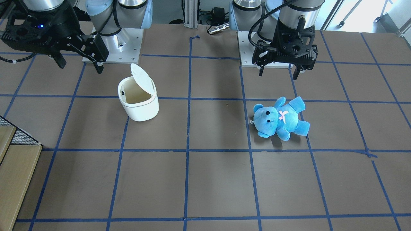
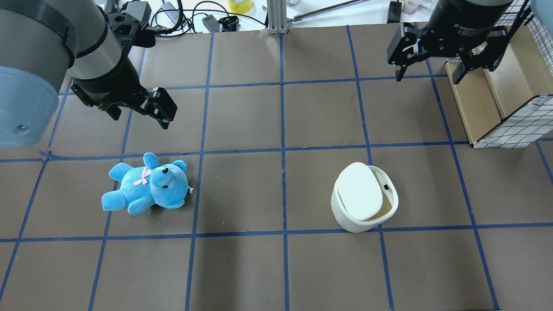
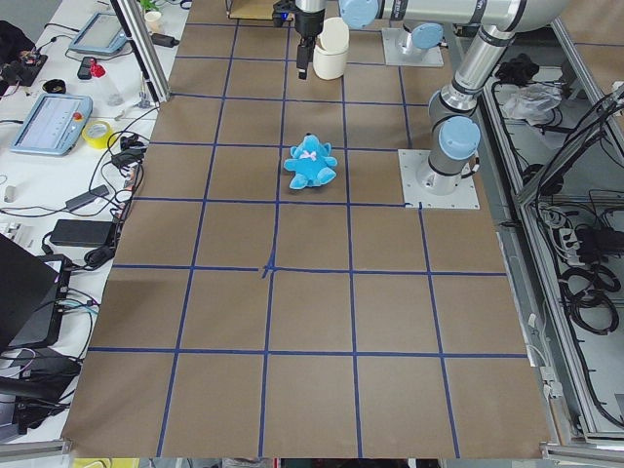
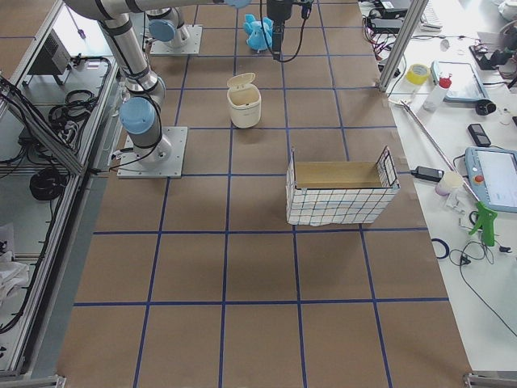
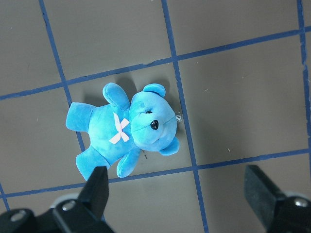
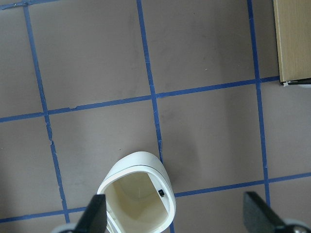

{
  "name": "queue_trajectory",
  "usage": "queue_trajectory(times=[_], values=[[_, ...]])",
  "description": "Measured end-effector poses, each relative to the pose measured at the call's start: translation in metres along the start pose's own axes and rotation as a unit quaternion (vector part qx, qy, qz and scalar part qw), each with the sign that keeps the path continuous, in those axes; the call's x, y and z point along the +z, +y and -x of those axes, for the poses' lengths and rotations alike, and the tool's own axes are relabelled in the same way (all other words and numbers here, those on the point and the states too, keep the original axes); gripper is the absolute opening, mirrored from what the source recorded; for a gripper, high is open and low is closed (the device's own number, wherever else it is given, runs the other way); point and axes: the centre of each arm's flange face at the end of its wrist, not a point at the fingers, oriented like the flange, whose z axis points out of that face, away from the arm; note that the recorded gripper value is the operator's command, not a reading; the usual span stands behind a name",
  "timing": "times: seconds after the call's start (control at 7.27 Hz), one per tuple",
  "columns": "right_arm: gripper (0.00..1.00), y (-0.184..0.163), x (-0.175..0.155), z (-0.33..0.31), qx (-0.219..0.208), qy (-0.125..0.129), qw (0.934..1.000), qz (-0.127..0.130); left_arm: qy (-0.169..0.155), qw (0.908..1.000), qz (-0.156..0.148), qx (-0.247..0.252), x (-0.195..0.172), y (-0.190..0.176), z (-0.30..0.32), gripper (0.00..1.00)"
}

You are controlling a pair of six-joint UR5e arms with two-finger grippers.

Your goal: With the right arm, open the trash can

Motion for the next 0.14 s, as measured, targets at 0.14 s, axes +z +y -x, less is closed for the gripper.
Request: queue_trajectory(times=[0.14], values=[[1.0, 0.0, 0.0, 0.0, 0.0, 0.0, 1.0, 0.0, 0.0, 1.0, 0.0, 0.0, 0.0, 0.0, 0.0, 1.0]])
